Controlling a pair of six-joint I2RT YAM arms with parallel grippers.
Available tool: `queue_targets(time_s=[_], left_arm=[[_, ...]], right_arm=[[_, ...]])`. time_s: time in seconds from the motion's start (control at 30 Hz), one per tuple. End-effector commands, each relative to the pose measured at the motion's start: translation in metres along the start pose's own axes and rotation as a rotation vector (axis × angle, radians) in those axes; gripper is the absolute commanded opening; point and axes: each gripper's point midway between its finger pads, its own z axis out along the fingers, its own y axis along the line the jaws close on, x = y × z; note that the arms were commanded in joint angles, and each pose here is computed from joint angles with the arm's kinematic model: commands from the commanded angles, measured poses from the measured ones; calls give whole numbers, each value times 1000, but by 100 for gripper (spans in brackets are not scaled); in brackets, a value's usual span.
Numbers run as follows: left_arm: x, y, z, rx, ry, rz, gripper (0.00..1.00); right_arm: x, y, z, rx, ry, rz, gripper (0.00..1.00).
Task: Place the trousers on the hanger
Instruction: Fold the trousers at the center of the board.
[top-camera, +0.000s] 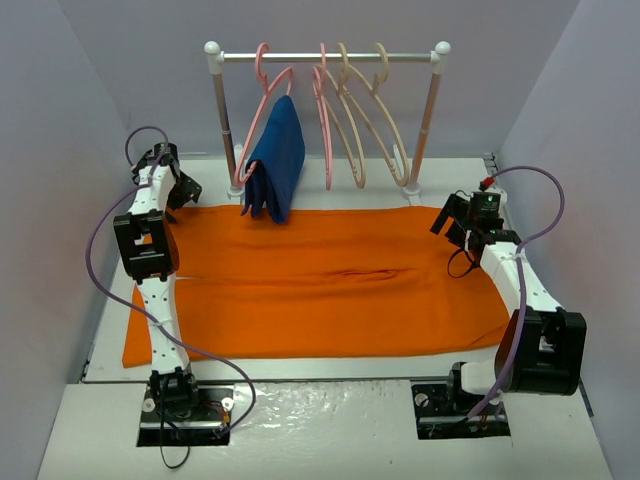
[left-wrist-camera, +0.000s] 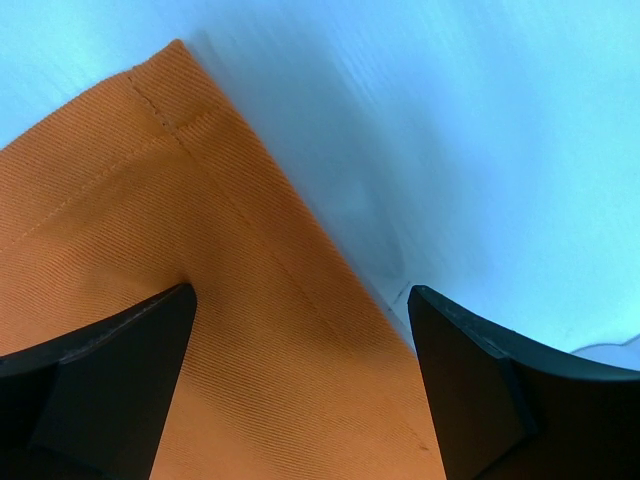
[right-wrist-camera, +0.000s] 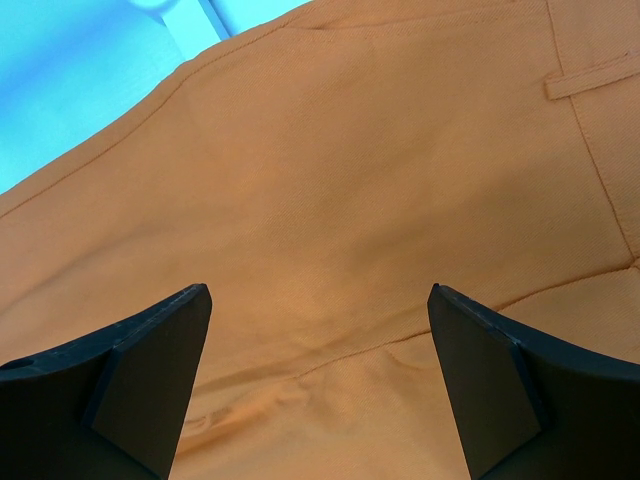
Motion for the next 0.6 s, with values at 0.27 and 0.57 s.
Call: queue_targets(time_s=[0.27,0.57], left_arm=[[49,70,28,-261,223,99,61],[44,70,6,-186,194,123,0]], right_arm=[[-2,3,2,-14,-32,-13,87],[-14,9,3,-24,-47,1,88]])
